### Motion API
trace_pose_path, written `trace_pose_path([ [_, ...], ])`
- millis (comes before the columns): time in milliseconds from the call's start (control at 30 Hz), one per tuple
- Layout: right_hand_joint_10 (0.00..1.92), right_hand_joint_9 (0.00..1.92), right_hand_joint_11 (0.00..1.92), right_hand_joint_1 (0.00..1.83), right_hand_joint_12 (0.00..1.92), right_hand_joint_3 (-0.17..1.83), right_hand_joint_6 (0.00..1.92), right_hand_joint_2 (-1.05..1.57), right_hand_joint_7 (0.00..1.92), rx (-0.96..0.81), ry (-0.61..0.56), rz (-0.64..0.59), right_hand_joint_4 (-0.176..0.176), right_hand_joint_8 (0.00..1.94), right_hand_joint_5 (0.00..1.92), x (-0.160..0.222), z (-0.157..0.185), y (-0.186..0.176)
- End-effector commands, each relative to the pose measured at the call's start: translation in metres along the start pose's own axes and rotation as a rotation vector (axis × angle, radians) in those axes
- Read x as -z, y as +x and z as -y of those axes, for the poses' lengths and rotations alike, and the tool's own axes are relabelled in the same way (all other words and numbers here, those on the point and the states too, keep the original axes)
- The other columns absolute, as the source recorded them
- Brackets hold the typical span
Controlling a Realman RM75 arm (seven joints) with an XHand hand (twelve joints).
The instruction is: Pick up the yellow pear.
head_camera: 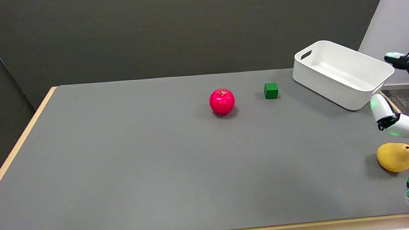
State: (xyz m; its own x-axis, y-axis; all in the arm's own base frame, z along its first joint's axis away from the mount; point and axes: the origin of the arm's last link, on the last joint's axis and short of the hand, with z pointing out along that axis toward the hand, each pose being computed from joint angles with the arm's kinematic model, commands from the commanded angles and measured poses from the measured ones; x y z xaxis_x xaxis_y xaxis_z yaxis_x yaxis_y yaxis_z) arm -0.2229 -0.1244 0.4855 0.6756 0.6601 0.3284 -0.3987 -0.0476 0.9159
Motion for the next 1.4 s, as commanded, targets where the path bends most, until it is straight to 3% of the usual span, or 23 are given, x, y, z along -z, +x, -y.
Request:
trace_pose_path([
  [33,0.81,0.29,0.00,0.48,0.94,0.98,0.60,0.64,0.34,0.025,-0.014,0.022,0.014,0.47,0.30,0.040,-0.007,-0.012],
  [733,0.80,0.28,0.00,0.49,0.94,0.97,0.59,0.63,0.33,0.197,-0.166,0.114,0.019,0.46,0.29,0.108,-0.042,0.009],
  [1167,0.79,0.27,0.00,0.47,0.93,0.97,0.56,0.62,0.32,0.209,-0.207,0.183,0.022,0.45,0.28,0.118,-0.049,-0.012],
  [1400,0.77,0.25,0.00,0.44,0.93,0.97,0.50,0.61,0.29,0.099,-0.301,0.146,0.011,0.42,0.23,0.126,-0.065,-0.017],
])
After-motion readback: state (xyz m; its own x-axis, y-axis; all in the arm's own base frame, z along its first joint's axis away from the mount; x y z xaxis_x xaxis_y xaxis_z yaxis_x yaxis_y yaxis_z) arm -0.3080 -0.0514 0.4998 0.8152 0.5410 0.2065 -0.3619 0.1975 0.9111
